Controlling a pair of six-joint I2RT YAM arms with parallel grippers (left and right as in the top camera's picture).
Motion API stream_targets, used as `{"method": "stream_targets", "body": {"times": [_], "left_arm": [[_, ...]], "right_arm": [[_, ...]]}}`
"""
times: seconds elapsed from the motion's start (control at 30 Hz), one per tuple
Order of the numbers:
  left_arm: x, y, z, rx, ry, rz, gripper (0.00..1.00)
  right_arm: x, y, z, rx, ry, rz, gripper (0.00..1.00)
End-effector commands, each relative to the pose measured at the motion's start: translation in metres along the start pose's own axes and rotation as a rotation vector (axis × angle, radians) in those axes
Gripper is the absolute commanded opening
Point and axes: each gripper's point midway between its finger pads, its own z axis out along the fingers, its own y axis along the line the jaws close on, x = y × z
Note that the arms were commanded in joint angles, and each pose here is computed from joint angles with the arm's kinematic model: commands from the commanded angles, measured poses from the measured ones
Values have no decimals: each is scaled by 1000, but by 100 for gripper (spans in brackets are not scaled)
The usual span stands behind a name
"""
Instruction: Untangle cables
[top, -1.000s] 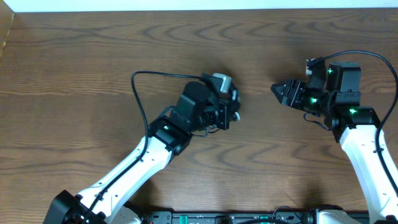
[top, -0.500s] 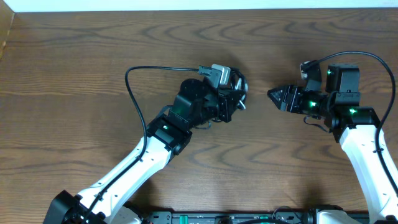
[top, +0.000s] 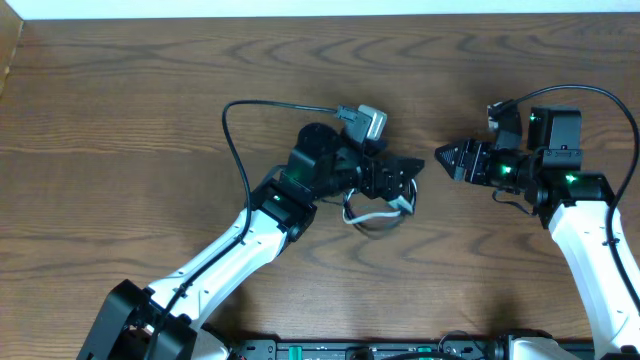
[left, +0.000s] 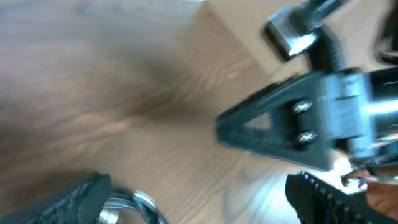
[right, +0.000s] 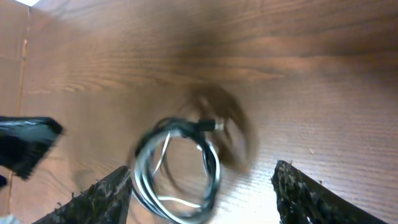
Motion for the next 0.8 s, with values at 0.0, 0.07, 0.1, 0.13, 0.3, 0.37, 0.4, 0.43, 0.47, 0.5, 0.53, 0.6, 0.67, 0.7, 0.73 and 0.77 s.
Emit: {"method": "stream_targets", "body": {"times": [0.0,0.07,0.1,0.13,0.3,0.37,0.4,0.43,0.47,0.5,0.53,0.6,0.67,0.7,0.73,0.77], "left_arm": [[-11,-13,-2,56,-26,43,95],[-13,-3,-3,10,-35,33,95],[-12,3,-3,-19,-34,23,95],[-10,11,-4,-53,-28,11,95],[19,58,-14,-276,71,-6,95],[34,73,-20,-356,125,-10,95],[40,77,-23,-381,148,-10,95],[46,82,-26,-408,175,-10,95],[51,85,-28,-421,196,-4,95],[55,88,-30,-439,211,-4,95],[57,91,-32,-459,219,-7,95],[62,97,-36,-494,236,-12,95],[67,101,-39,-522,254,-18,95],[69,102,-41,-528,263,-21,95],[71,103,-42,-532,271,-24,95],[74,103,-42,-535,280,-27,95]], "right_arm": [[-1,-2,-1,6,6,-16,70],[4,-3,-1,11,25,-4,69],[7,-4,-2,14,36,0,70],[9,-4,-2,16,45,0,70],[25,-5,-2,28,106,8,70],[32,-10,-2,58,131,25,69],[36,-15,-3,88,141,41,69],[38,-20,-3,119,146,58,69],[40,-24,-4,153,152,75,69],[43,-28,-4,182,157,89,69],[45,-30,-4,196,161,91,70],[50,-27,0,195,173,76,70],[55,-27,5,206,184,71,70],[58,-29,7,228,187,80,70],[61,-31,9,246,187,85,70],[65,-34,12,263,188,88,69]]}}
